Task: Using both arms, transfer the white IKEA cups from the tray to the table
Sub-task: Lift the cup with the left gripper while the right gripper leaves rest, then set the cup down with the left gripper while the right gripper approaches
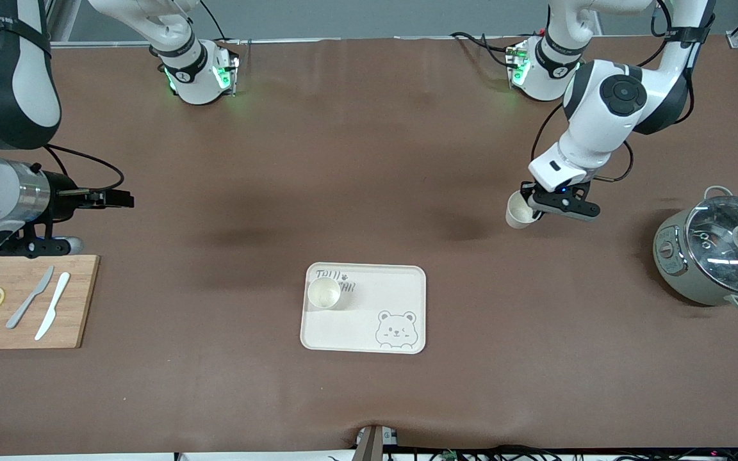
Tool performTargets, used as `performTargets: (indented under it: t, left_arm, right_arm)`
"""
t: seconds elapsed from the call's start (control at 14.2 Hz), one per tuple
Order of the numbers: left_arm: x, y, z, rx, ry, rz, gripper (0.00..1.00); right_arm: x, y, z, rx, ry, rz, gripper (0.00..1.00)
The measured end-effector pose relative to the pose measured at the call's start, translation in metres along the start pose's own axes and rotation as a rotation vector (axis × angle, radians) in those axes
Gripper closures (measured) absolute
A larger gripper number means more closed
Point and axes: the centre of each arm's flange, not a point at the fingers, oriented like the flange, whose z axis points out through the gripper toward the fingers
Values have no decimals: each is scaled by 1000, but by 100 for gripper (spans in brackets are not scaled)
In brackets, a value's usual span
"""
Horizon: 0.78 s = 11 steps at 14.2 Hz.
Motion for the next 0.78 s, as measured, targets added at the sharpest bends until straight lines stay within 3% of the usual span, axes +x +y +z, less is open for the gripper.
performTargets:
  t: [0.28, 0.63, 0.78]
  left_arm:
    - [-29, -21, 24, 8, 20, 27, 96]
    - [-43, -33, 42, 15, 49, 34, 96]
    - [-45, -34, 53, 16, 54, 34, 96]
  right_arm:
    - [12, -15, 10, 36, 21, 67, 0]
    - [36, -75, 41, 27, 61, 172, 0]
    - [42, -93, 48, 65, 70, 228, 0]
